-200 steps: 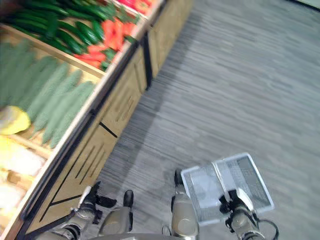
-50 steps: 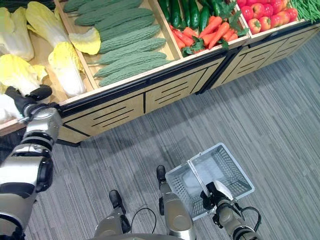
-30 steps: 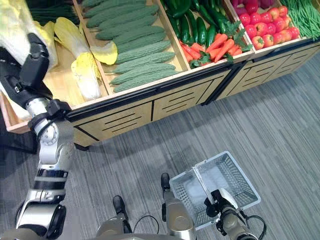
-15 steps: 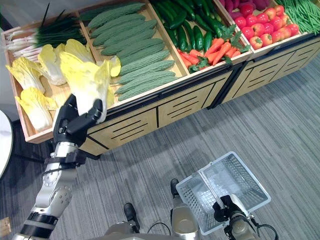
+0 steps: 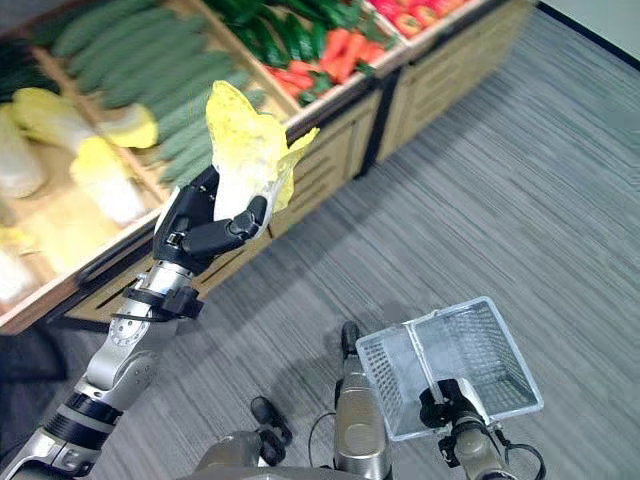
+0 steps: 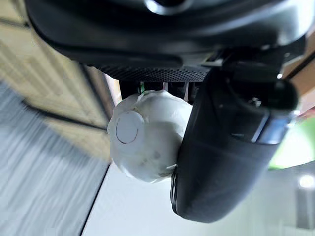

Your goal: Get the vegetables into the basket

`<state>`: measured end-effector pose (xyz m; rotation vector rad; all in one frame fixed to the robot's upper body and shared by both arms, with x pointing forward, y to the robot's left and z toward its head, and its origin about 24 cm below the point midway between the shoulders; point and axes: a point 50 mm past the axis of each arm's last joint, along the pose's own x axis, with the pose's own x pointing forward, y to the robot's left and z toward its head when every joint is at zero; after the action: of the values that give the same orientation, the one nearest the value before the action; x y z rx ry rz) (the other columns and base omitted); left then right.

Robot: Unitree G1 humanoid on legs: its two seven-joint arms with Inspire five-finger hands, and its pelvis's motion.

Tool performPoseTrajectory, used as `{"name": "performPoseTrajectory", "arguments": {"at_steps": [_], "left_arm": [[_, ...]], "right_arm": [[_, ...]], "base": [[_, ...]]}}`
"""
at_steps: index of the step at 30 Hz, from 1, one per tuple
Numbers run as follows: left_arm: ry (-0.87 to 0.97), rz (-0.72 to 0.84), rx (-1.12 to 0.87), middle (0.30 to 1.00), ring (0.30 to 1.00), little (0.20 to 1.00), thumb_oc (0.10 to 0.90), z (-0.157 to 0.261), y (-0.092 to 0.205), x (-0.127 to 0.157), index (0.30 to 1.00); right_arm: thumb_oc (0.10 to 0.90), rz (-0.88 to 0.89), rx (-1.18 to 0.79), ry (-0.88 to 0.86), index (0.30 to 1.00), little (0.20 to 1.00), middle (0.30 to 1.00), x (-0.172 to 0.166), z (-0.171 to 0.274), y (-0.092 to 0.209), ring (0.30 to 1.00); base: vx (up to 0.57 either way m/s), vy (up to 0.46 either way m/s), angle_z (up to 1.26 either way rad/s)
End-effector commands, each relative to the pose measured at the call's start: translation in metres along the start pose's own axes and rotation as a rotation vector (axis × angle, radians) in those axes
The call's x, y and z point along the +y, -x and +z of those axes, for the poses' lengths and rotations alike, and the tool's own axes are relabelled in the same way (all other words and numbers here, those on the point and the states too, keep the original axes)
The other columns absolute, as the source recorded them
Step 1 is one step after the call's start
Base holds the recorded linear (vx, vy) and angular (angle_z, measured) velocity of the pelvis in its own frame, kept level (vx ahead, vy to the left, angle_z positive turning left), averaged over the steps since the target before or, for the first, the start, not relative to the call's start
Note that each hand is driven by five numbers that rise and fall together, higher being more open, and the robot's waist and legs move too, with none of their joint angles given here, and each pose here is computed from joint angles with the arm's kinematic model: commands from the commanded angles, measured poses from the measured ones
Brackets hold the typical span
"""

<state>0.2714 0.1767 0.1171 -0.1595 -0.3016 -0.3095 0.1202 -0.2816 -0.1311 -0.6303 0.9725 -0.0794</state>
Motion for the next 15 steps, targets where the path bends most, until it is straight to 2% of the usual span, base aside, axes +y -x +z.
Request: {"name": "performPoseTrajectory", "arguments": {"at_steps": [1, 5, 15], "left_arm": [[-0.053, -0.064, -0.325, 0.3, 0.3, 0.3, 0.4, 0.065, -0.003, -0.01, 0.3], [-0.072, -0.1, -0.303, 0.3, 0.3, 0.3, 0.4, 0.063, 0.005, -0.013, 0.3], [-0.04, -0.122, -0.317, 0.3, 0.3, 0.3, 0.4, 0.063, 0.0, -0.022, 0.3]], "right_arm": [[0.4, 0.086, 0.067, 0.131, 0.3, 0.3, 0.3, 0.013, -0.031, 0.013, 0.3], [0.4, 0.084, 0.082, 0.134, 0.3, 0.3, 0.3, 0.014, -0.035, 0.014, 0.3], [0.4, 0.066, 0.067, 0.122, 0.3, 0.3, 0.3, 0.011, -0.032, 0.012, 0.3]], "base": [[-0.11, 0.076, -0.89], [-0.01, 0.015, -1.21], [0.01, -0.084, -0.2]]}}
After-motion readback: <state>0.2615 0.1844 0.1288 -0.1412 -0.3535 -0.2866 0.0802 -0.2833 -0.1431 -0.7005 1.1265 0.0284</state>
